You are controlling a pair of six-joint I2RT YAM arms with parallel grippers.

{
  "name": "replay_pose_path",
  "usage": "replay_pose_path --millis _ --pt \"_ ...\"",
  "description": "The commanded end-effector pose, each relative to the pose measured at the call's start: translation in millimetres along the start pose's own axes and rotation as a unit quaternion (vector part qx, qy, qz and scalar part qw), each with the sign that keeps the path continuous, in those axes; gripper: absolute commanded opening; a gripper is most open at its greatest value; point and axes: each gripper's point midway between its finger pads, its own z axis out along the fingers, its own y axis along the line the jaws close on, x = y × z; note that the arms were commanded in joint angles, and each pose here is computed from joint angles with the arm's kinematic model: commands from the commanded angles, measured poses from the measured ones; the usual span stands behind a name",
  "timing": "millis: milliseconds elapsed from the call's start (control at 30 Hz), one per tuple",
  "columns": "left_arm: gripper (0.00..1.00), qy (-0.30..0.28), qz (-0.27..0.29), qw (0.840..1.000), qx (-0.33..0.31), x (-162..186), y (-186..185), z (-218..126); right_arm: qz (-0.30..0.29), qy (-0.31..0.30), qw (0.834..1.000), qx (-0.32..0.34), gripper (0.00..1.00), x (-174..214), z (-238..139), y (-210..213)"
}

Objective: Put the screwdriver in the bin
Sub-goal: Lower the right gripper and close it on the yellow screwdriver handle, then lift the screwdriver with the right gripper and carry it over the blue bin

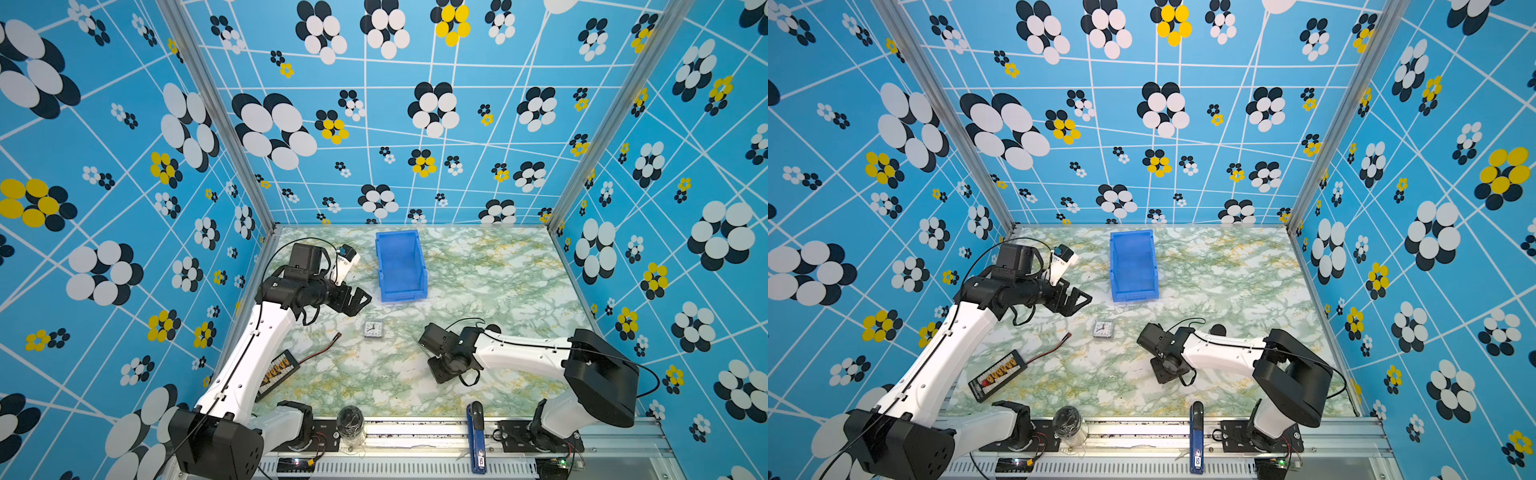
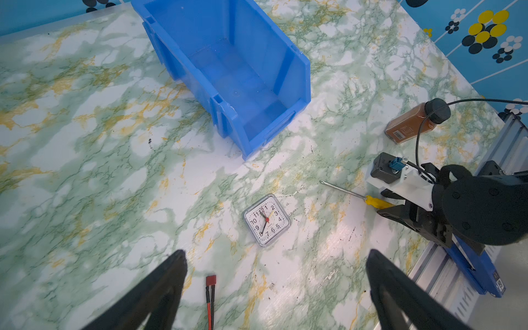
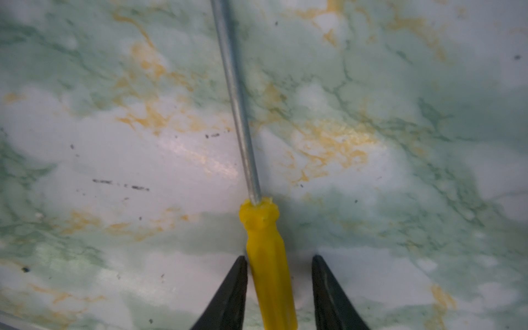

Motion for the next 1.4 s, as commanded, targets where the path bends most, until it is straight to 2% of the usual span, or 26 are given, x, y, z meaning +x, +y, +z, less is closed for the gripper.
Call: replay_pose_path --millis 0,67,300,667,833,1167,1367 --pt "0.99 -0.011 0.013 1.000 0.011 -10 -9 -9 -0.012 0.016 1.000 0.003 0.36 6 10 1" --pt "0.99 -0.009 0.016 1.000 0.013 -9 -11 -9 -0.014 0.018 1.000 0.005 0.31 6 11 1" --pt "0.99 -0.006 0.026 1.000 0.016 -8 -14 -9 -0.024 0.025 0.999 0.009 0.23 10 14 -2" --pt "0.99 -0.004 0.028 1.000 0.012 -7 -15 -8 -0.035 0.019 0.999 0.012 0.18 7 8 -3" --pt "0.99 -0.003 0.011 1.000 0.000 -3 -7 0 -0.037 0.005 0.999 0.000 0.17 -2 -8 3" --pt "0.99 0.009 0.002 0.997 -0.079 6 24 6 -0.066 -0.016 0.998 -0.010 0.17 -33 -53 15" --pt "0.99 0.005 0.003 0.996 -0.086 7 26 4 -0.053 -0.042 0.997 -0.041 0.17 -68 -79 17"
